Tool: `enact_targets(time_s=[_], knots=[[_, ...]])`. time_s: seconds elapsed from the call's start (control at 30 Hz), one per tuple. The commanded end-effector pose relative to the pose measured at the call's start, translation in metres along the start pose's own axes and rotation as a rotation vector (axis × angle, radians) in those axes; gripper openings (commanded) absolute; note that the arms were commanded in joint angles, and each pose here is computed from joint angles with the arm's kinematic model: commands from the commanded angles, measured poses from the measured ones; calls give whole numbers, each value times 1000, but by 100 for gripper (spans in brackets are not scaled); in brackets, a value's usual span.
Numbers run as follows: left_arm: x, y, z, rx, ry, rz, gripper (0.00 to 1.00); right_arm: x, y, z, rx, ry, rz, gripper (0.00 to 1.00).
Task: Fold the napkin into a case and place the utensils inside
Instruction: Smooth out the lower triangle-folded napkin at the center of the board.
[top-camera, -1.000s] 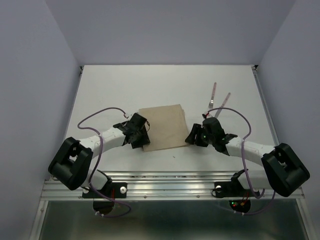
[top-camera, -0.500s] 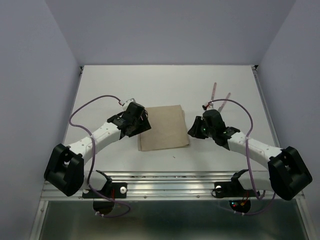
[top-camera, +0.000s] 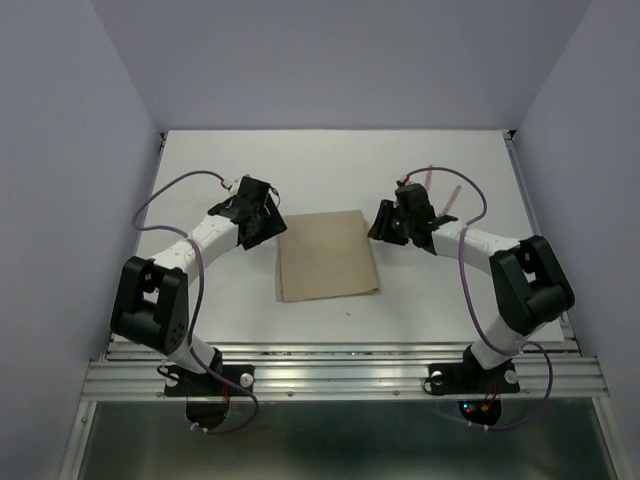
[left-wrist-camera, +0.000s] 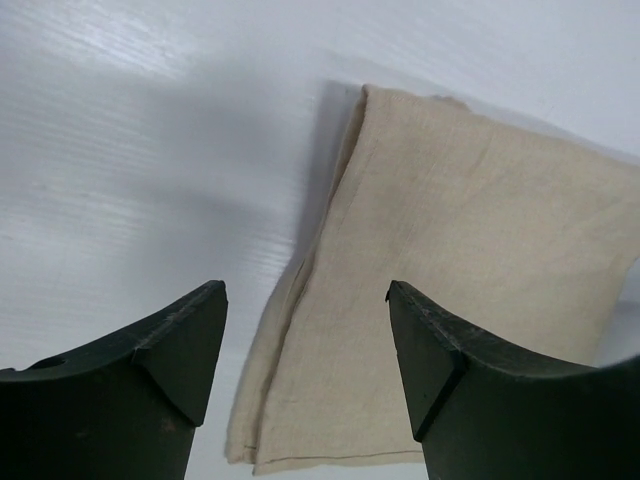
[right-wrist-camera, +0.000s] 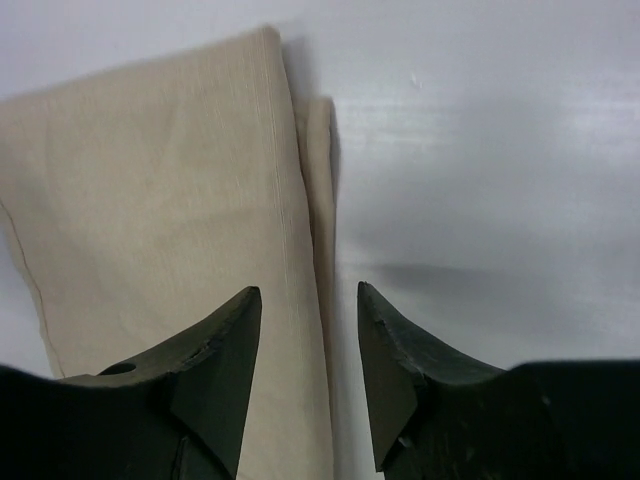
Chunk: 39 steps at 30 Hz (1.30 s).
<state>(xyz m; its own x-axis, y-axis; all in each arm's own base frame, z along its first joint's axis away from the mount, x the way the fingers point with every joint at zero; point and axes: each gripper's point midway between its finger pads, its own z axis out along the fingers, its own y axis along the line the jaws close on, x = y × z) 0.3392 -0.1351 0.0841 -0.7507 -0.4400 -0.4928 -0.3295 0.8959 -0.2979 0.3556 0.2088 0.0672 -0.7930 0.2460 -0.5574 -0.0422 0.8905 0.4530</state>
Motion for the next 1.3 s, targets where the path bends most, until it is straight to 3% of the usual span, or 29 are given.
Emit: enact_targets(time_s=[0.0, 0.27, 0.63, 0.83, 1.0, 1.27], knots=[[-19, -20, 2, 50, -17, 42, 77, -33, 12, 24, -50, -29, -22, 49], [-27, -27, 23, 79, 14, 52, 75, -70, 29, 58, -97, -46, -31, 50], [-34, -26, 12, 73, -9, 84, 72, -66, 21, 83, -111, 5, 2, 49], [-30, -27, 25, 71, 17, 94, 72, -70, 33, 81, -180, -21, 5, 32], [-31, -29, 30, 66, 28, 107, 72, -85, 50, 69, -239, -67, -4, 2], [-48, -27, 7, 43, -24, 117, 73, -104, 40, 17, -154, -222, 28, 1]])
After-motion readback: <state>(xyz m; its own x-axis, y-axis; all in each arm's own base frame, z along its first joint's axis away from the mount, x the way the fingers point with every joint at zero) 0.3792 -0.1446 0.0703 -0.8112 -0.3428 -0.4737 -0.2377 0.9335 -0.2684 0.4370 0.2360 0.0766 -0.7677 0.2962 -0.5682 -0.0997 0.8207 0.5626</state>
